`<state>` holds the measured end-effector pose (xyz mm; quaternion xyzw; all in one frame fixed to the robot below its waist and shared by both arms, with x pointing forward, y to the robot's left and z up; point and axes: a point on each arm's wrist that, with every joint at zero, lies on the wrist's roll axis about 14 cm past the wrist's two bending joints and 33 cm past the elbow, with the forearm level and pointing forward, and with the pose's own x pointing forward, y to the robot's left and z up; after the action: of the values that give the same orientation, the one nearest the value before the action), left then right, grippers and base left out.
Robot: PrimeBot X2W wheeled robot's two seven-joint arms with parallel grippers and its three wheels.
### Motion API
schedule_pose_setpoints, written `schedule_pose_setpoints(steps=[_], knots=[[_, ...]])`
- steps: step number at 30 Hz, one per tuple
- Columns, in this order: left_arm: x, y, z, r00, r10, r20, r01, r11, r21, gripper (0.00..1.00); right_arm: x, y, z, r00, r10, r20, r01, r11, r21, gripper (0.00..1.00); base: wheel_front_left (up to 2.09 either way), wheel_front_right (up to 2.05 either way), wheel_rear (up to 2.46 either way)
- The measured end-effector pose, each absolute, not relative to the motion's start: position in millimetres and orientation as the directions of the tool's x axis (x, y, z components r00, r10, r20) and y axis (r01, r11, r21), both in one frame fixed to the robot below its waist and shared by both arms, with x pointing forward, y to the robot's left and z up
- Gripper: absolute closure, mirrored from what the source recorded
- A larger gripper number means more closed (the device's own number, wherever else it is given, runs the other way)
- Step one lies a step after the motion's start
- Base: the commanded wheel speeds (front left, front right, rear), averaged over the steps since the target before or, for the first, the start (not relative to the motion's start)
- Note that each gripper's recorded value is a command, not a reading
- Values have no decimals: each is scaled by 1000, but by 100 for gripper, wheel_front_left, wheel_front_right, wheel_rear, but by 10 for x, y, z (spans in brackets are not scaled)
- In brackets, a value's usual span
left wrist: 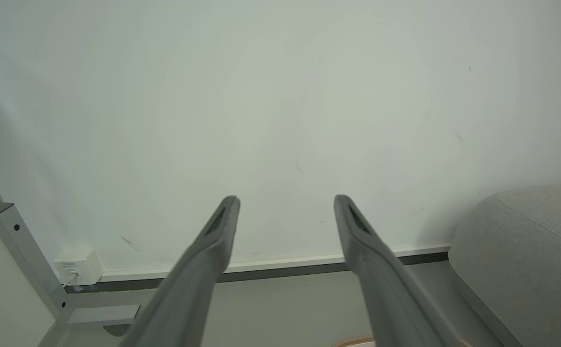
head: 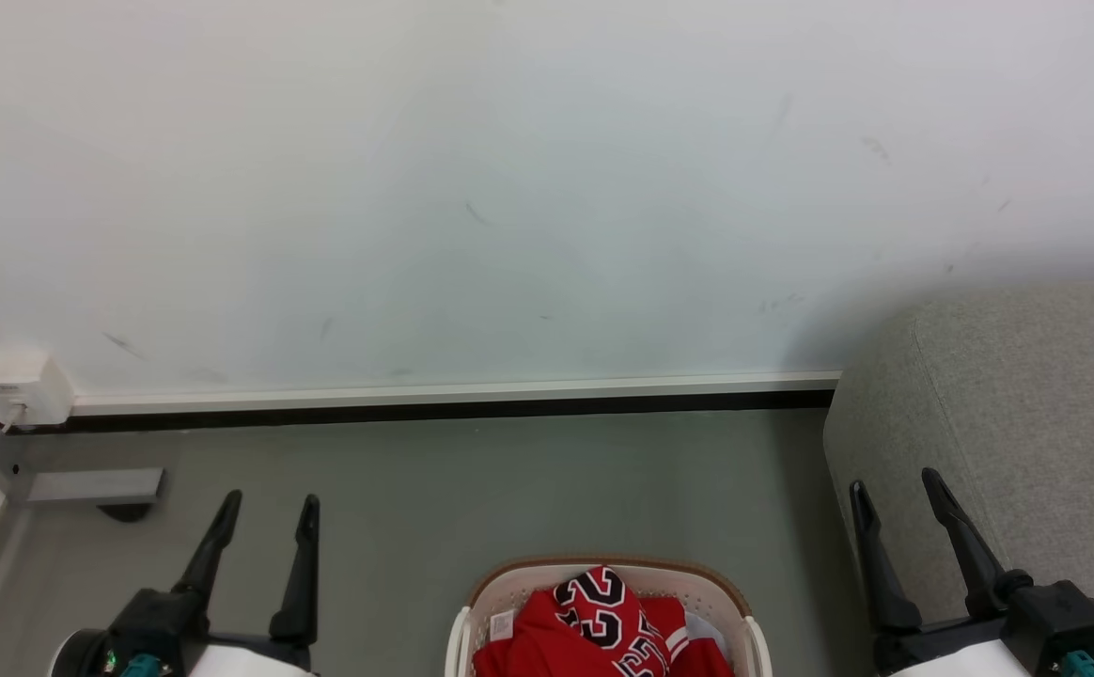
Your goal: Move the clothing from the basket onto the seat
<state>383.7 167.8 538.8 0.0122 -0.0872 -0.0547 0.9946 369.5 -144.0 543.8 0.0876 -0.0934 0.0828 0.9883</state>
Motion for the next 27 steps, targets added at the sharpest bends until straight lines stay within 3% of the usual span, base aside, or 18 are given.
schedule_pose_setpoints(steps=[27], knots=[[3872, 1599, 5360, 978, -121, 167, 122, 993, 6, 0, 3674, -1519, 5409, 974, 122, 192, -156, 972, 177, 0, 0, 0, 0]])
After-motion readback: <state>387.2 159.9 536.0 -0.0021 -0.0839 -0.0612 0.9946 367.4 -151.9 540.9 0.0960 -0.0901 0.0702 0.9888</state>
